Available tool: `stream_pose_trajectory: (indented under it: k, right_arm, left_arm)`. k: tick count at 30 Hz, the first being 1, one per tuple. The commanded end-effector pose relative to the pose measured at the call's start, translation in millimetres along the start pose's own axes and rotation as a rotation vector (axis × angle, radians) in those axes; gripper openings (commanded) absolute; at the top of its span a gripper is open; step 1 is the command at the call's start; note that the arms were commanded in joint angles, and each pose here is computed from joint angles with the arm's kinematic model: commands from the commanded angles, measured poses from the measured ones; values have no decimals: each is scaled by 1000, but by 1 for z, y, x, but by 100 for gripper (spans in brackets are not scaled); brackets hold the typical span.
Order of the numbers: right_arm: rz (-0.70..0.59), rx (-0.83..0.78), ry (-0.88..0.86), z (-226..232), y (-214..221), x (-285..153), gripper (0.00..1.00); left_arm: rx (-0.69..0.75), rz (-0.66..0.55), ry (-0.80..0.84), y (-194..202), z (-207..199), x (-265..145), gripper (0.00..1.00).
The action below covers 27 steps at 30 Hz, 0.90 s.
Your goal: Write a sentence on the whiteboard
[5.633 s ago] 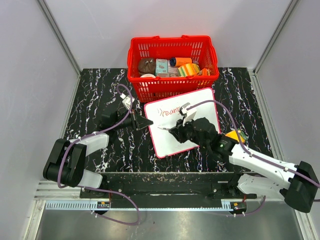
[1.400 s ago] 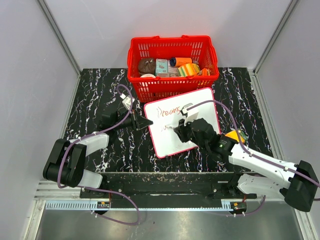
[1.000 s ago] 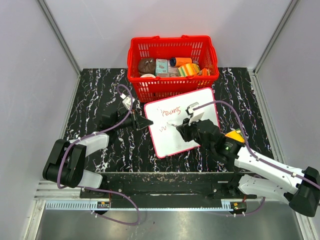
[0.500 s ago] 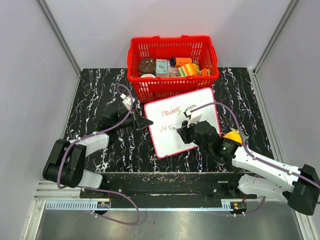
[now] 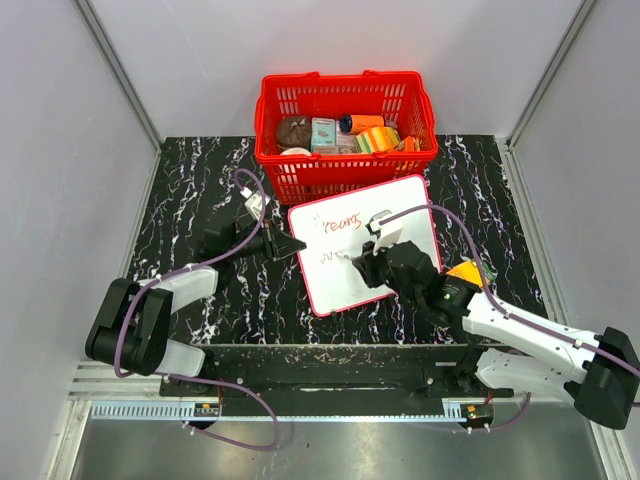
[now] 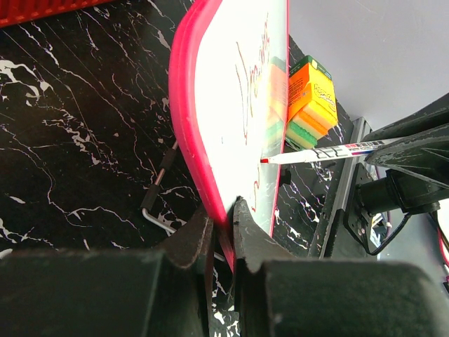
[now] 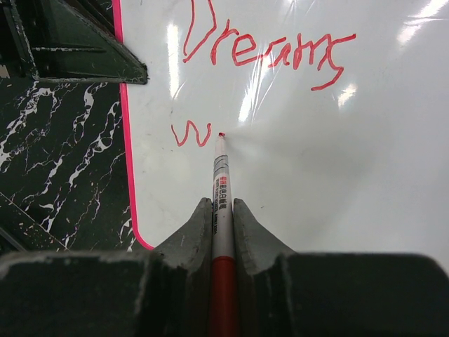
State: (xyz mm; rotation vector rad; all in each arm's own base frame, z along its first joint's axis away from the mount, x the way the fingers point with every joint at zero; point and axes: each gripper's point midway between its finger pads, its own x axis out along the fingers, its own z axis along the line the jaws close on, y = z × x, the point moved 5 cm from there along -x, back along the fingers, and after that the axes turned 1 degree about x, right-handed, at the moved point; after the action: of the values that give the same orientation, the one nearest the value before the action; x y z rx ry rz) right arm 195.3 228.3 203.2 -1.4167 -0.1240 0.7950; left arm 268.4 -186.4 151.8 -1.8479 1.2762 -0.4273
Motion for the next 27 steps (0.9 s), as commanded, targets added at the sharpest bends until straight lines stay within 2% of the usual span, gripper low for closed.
stream_pose_trajectory:
  k: [1, 14, 27]
  right_arm:
    - [8, 9, -14, 2, 1, 1, 0]
    - [58, 17, -8, -1, 14, -5, 0]
    - [11, 20, 80, -12, 4, -6, 0]
  left_arm:
    - [158, -6, -34, -1, 8, 2, 0]
    - [157, -5, -33, 0, 8, 2, 0]
    - [162, -4, -31, -1, 7, 3, 0]
